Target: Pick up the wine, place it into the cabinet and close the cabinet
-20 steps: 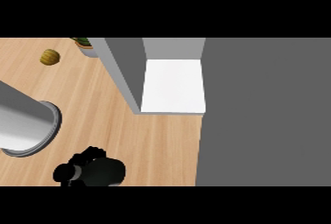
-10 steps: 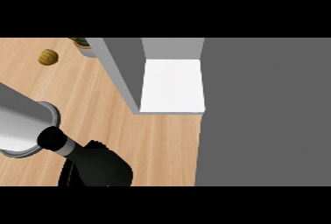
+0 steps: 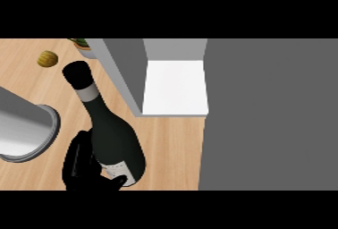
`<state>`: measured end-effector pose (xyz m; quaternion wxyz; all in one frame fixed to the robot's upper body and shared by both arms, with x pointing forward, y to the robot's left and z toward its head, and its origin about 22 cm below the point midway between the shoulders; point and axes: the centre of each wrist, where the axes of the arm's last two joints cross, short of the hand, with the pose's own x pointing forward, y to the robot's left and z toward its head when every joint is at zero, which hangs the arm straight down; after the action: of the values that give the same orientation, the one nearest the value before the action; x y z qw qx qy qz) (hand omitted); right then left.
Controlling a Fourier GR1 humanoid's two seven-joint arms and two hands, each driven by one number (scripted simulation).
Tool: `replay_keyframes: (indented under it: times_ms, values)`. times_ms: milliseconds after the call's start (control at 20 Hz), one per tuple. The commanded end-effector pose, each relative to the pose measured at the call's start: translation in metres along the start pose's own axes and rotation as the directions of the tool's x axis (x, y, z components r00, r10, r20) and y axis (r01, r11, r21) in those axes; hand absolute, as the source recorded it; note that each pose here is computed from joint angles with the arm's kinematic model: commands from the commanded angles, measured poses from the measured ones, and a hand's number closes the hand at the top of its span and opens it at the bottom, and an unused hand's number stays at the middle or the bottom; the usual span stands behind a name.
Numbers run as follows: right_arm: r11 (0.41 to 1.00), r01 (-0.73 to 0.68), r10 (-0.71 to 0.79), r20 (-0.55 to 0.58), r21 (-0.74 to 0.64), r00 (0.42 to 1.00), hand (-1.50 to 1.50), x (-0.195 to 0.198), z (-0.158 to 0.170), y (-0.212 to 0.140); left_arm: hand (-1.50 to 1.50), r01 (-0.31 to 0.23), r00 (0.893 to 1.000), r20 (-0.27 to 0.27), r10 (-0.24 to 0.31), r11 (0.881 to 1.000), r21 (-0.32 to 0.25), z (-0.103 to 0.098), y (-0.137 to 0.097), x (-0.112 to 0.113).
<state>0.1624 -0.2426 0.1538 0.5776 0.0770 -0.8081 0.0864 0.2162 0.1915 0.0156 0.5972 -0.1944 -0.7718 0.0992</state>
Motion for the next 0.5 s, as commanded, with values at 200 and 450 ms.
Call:
replay_keyframes:
  times_ms: [200,450]
  values:
    - [1.0,-0.008,0.008,0.0,-0.007,1.0,-1.5,0.0,-0.009,0.004,1.5,0.047,0.998,0.043,-0.048,0.999,0.022,-0.057,-0.035,-0.009]
    - [1.0,-0.001,0.001,0.017,0.005,1.0,-1.5,-0.011,-0.009,0.01,1.5,0.113,0.992,0.054,-0.113,0.994,0.005,-0.091,-0.054,-0.003]
